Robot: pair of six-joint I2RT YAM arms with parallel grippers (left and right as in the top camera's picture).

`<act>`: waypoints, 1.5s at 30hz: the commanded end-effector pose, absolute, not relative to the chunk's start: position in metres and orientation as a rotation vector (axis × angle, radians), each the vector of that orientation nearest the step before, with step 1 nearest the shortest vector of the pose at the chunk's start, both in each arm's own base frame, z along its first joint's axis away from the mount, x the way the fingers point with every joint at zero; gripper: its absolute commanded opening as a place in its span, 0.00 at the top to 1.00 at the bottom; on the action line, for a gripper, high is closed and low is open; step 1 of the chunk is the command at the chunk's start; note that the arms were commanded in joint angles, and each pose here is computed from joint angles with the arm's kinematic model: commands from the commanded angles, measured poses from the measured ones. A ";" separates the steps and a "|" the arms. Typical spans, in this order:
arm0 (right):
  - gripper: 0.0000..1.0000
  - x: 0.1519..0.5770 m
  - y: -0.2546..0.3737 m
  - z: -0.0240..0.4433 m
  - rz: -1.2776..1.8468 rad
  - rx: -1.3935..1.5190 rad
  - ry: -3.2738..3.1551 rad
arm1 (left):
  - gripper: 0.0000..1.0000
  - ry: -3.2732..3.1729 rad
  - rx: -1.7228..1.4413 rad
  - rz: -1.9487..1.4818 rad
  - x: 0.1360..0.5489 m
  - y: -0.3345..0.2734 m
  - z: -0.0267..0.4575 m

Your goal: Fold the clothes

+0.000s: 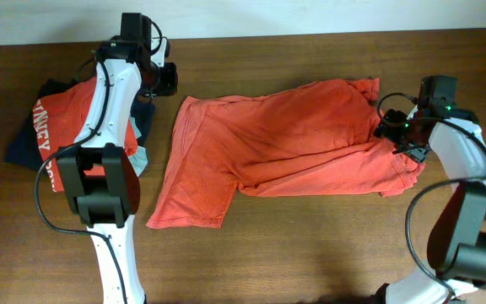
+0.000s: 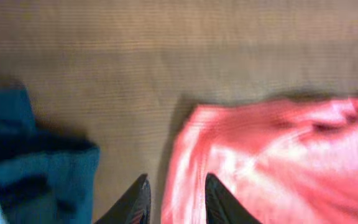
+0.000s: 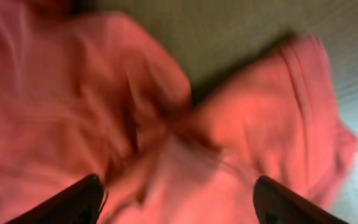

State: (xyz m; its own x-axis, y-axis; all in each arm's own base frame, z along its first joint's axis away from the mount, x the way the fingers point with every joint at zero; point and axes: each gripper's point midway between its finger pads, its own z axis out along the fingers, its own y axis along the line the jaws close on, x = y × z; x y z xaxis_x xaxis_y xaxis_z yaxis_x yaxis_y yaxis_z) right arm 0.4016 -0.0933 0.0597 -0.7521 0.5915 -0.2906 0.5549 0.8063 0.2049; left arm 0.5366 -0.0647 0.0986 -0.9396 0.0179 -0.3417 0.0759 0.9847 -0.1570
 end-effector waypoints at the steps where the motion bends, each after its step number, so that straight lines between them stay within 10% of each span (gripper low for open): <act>1: 0.19 0.408 -0.101 0.042 0.125 0.871 2.644 | 0.71 2.792 0.181 -0.226 0.528 -0.077 0.115; 9: 0.50 0.413 -0.101 0.007 0.155 1.030 2.636 | 0.72 2.842 0.291 -0.227 0.508 -0.097 0.120; 12: 0.83 0.408 -0.097 -0.002 0.166 1.042 2.670 | 0.73 2.826 0.303 -0.220 0.503 -0.098 0.136; 17: 0.96 0.403 -0.096 0.025 0.169 0.972 2.672 | 0.74 2.763 0.290 -0.118 0.491 -0.084 0.183; 27: 0.93 0.342 -0.106 0.130 -0.017 0.981 2.601 | 0.67 2.634 0.256 -0.021 0.435 -0.063 0.285; 41: 0.91 0.297 -0.109 0.109 -0.155 1.107 2.699 | 0.64 2.866 0.300 -0.100 0.379 -0.069 0.257; 45: 0.51 0.311 -0.096 0.110 -0.011 1.074 2.682 | 0.64 2.964 0.460 -0.132 0.363 -0.094 0.217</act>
State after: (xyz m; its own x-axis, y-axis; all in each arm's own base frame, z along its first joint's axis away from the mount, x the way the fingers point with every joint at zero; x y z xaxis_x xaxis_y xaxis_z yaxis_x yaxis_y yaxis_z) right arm 0.3067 -0.1016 0.1117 -0.7001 0.6671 -0.2544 0.6824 0.7301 0.0365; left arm 0.3751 -0.0700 0.2432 -0.9526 0.2055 -0.2242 0.2167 0.9759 -0.0265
